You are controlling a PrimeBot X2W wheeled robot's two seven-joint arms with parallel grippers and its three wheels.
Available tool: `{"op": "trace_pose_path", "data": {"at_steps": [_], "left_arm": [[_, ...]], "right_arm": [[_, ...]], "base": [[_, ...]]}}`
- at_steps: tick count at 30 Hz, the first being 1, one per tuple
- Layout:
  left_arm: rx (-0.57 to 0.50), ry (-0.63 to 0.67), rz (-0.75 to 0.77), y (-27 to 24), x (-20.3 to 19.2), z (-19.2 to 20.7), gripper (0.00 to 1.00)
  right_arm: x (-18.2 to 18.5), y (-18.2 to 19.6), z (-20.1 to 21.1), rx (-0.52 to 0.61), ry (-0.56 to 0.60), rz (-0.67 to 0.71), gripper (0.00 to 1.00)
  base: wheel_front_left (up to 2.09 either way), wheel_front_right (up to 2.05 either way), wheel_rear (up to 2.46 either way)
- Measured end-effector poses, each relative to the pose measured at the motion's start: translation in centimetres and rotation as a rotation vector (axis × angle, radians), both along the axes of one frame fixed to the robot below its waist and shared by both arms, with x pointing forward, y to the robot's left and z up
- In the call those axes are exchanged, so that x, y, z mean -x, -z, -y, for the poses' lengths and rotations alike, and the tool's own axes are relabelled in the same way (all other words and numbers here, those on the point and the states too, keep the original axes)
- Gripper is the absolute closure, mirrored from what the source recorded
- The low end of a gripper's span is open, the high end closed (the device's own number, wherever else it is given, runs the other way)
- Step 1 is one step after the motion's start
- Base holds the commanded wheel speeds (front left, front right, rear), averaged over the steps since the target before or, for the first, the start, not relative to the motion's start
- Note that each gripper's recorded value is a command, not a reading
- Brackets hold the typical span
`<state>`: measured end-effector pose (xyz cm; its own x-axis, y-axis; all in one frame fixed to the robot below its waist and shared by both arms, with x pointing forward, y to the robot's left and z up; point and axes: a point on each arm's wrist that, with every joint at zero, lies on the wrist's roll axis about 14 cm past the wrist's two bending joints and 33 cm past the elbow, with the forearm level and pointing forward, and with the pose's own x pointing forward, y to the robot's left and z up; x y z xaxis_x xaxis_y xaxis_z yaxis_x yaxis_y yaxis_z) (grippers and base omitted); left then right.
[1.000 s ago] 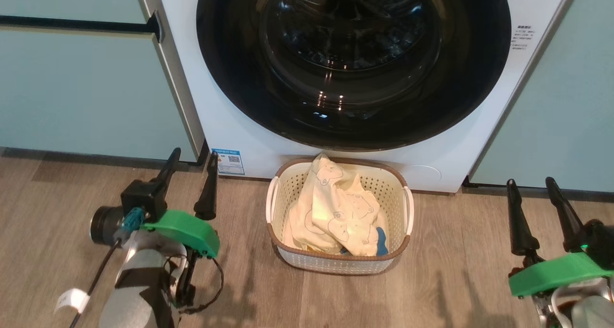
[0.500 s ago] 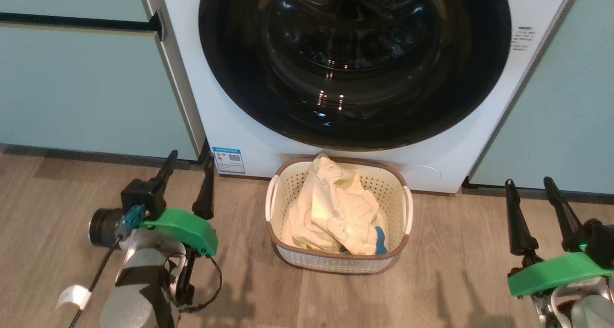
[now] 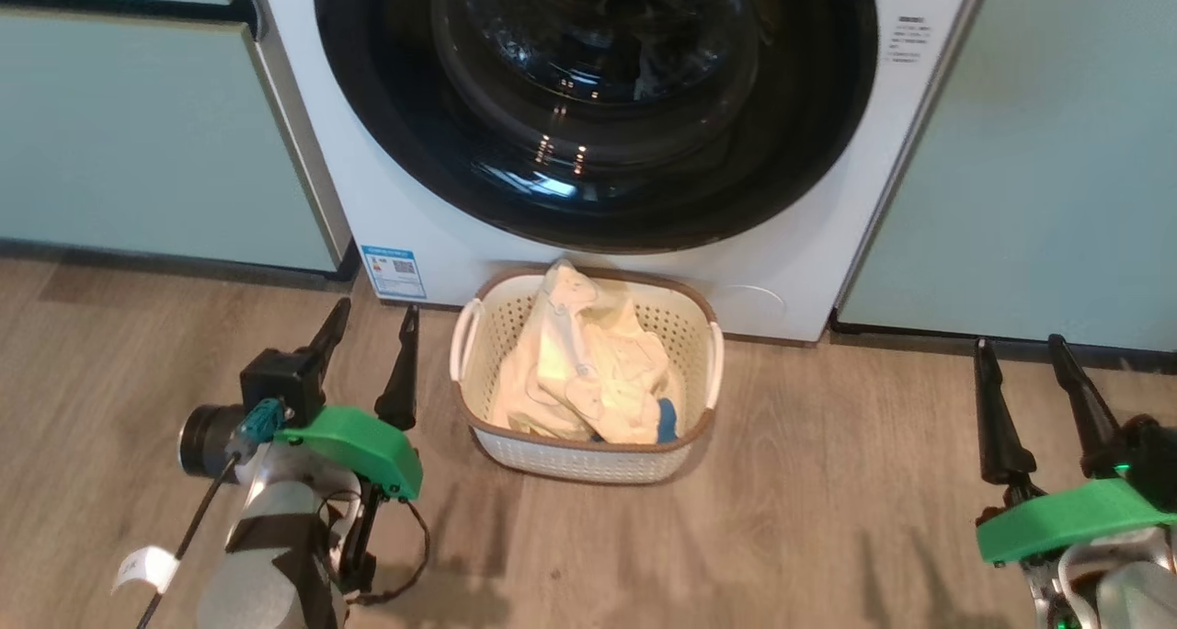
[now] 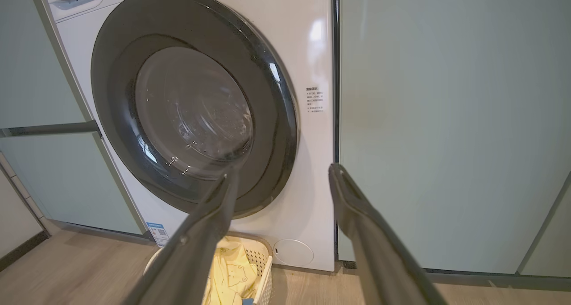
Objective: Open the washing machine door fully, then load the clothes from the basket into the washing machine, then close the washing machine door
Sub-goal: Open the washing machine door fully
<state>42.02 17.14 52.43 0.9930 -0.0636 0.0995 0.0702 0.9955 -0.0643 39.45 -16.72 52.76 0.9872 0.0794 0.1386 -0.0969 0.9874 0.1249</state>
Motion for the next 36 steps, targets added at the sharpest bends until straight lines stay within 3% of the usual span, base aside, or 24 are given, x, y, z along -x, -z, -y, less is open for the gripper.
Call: {"op": "trace_pose_path", "data": {"at_steps": [12, 36], "left_arm": [[0.008, 0.025, 0.011, -0.4, -0.5, 0.8, 0.00], [0.009, 0.033, -0.005, 0.1, -0.5, 1.1, 0.00]], "right_arm": [[0.0, 0.2, 0.4, -0.005, 0.007, -0.005, 0.00], [0.1, 0.1, 0.6, -0.012, 0.013, -0.003, 0.00]], "base": [[0.65, 0.80, -1.46], [0.02, 0.02, -0.03]]}}
